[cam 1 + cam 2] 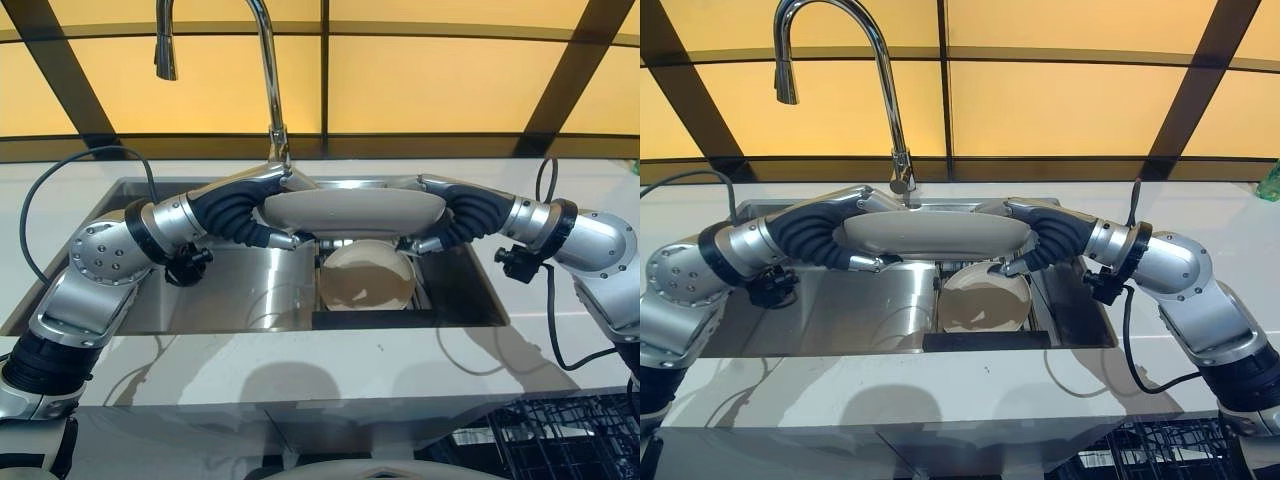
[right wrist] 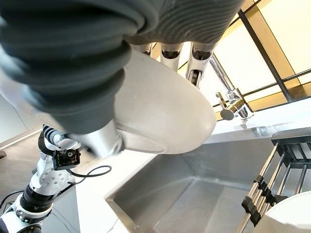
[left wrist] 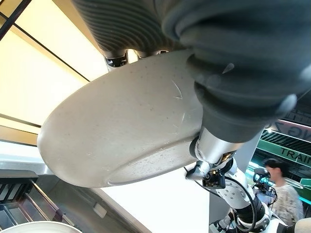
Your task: Pick up plates and place into dishwasher.
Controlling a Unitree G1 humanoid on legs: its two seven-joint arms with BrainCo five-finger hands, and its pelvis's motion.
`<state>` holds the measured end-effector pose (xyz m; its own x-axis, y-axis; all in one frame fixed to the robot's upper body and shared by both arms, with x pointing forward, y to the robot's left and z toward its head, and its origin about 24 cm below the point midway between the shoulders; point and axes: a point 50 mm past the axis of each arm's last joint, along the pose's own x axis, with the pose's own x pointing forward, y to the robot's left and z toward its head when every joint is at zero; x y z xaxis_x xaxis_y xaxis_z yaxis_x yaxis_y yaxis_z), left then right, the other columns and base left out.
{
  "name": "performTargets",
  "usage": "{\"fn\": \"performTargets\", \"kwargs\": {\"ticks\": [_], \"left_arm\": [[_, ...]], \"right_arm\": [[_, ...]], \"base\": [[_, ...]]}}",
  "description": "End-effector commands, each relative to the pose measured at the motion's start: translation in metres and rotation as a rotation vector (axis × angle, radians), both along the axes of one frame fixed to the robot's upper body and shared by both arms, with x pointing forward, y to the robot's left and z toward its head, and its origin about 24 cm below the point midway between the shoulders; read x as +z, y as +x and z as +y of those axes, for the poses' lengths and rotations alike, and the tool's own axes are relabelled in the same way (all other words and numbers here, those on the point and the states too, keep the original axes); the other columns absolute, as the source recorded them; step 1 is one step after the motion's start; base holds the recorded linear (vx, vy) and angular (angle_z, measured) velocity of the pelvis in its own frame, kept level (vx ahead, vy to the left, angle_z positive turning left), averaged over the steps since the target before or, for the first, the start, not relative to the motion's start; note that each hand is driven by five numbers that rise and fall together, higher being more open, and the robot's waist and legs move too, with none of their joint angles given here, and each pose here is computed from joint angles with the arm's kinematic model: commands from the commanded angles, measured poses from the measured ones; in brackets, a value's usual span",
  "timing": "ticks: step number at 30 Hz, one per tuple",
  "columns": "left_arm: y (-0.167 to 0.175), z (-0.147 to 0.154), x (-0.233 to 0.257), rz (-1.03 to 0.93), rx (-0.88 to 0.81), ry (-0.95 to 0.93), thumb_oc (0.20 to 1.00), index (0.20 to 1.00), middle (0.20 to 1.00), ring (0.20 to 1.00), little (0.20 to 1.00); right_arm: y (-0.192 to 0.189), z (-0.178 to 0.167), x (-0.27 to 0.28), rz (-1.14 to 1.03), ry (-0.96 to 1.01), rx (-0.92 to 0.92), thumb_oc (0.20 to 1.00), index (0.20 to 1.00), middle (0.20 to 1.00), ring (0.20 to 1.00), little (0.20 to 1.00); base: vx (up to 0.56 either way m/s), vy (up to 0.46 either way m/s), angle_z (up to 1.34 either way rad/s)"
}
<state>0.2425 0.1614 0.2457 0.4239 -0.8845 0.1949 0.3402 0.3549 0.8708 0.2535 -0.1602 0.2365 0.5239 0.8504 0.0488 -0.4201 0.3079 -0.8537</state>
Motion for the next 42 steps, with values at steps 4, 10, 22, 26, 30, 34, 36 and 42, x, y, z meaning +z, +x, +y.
{"fn": "performTargets", "kwargs": {"ticks": [4,10,22,26,30,34,36,42], "left_arm": [[-0.008,0.0,0.016,-0.074,-0.057,-0.112,0.2,0.2,0.2,0.2,0.2],[-0.007,-0.006,0.015,-0.061,-0.081,-0.135,0.2,0.2,0.2,0.2,0.2],[0.003,-0.009,0.006,-0.006,-0.04,-0.268,0.2,0.2,0.2,0.2,0.2],[0.009,-0.013,-0.006,0.038,0.009,-0.348,1.0,1.0,1.0,1.0,1.0],[0.014,-0.003,-0.008,0.072,0.083,-0.503,1.0,1.0,1.0,1.0,1.0],[0.017,0.013,-0.016,0.109,0.167,-0.726,1.0,1.0,1.0,1.0,1.0],[0.018,0.019,-0.02,0.11,0.208,-0.792,1.0,1.0,1.0,1.0,1.0],[0.011,0.04,-0.016,-0.006,0.311,-0.908,1.0,1.0,1.0,1.0,1.0]], "right_arm": [[-0.004,0.011,0.024,-0.136,0.197,0.046,0.2,0.2,0.2,0.2,0.2],[-0.007,0.017,0.028,-0.176,0.281,0.065,0.2,0.2,0.2,0.2,0.2],[-0.011,0.016,0.032,-0.2,0.601,0.119,0.2,0.2,0.2,0.2,0.2],[-0.012,0.021,0.023,-0.217,0.686,0.107,0.2,0.2,0.2,0.2,0.2],[-0.011,0.014,0.019,-0.223,0.74,0.061,0.2,0.2,0.2,0.2,0.2],[-0.013,0.006,0.012,-0.215,0.789,0.038,0.2,0.2,0.2,0.2,0.2],[-0.013,0.005,0.009,-0.216,0.786,0.028,0.2,0.2,0.2,0.2,0.2],[-0.014,-0.005,0.008,-0.216,0.789,-0.013,0.2,0.2,0.2,0.2,0.2]], "base": [[0.0,0.0,0.0],[0.0,0.0,0.0],[0.0,0.0,0.0],[0.0,0.0,0.0],[0.0,0.0,0.0],[0.0,0.0,0.0],[0.0,0.0,0.0],[0.0,0.0,0.0]]}}
